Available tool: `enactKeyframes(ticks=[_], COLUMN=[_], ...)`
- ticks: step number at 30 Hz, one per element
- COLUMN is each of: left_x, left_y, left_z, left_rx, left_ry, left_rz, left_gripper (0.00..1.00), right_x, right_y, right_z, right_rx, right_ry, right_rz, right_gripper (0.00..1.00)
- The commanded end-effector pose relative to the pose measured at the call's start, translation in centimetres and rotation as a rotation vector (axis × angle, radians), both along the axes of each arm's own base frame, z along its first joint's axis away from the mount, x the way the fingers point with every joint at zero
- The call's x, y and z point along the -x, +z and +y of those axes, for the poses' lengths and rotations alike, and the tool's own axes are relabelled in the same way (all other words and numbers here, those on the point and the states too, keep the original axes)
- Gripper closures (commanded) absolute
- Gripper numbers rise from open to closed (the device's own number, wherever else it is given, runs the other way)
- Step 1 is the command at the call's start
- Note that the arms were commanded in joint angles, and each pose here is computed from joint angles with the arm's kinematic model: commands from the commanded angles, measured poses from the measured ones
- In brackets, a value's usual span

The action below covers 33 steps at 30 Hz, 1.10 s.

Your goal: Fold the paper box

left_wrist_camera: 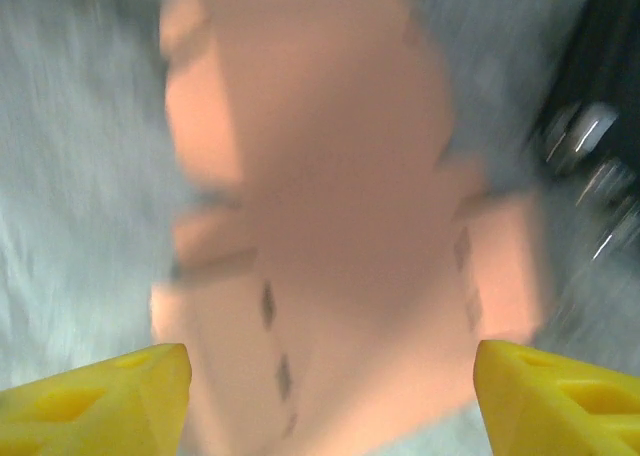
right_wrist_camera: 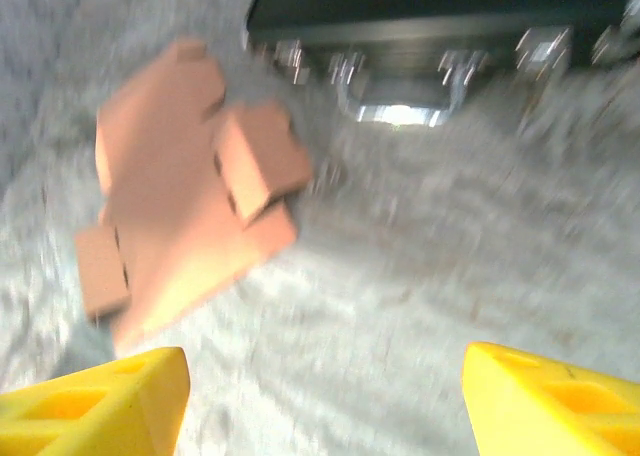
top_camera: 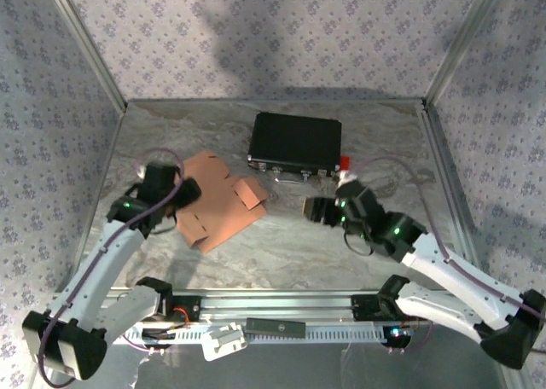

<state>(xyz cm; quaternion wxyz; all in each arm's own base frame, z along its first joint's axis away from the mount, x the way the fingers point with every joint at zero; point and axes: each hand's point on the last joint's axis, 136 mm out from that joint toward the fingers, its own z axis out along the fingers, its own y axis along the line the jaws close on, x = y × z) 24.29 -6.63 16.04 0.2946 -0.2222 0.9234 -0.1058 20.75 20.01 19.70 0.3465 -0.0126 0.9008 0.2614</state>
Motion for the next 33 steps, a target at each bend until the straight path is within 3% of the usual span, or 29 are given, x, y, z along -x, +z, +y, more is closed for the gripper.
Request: enactKeyframes(ticks=[1,5,8,11,15,18,22,33], left_x=[5.6,6.4,6.1,4.0,0.0,-2.6,-4.8,-3.8], left_y=[-3.2,-4.1,-2.9,-1.6,-2.9,-4.0,-6.4,-9.6], left_z=[-0.9,-1.8,0.4,2.6,5.3,6.6,4.7,3.9], left_rx=[0.129,0.223,0.102,-0.012,0.055,-0.004,0.07,0.126], left_ry=[0.09,0.13,0.156,0.155,0.169,0.13,0.029,0.039], left_rz=[0.141,0.057,0.029,0.038,0.13,0.163,0.222,0.259], left_gripper=[0.31,0.35,0.35,0.36,0.35,0.35,0.46,0.47], right_x=[0.9,1.6,1.8,2.0,2.3,2.5,2.5,1.7], right_y=[-1.0,-2.2,-2.9,-3.2,-3.3,-3.3,-3.9,-5.6], right_z=[1.3,4.4,6.2,7.1,7.8,7.9,7.8,10.6], right_rx=[-0.064,-0.113,-0.134,-0.127,-0.128,-0.117,-0.095,-0.151], right_ry=[-0.089,-0.034,-0.001,0.013,0.037,0.06,0.07,0.128], right_rz=[0.009,0.043,0.07,0.081,0.082,0.08,0.091,0.164], right_gripper=[0.26,0.27,0.27,0.28,0.28,0.27,0.25,0.23])
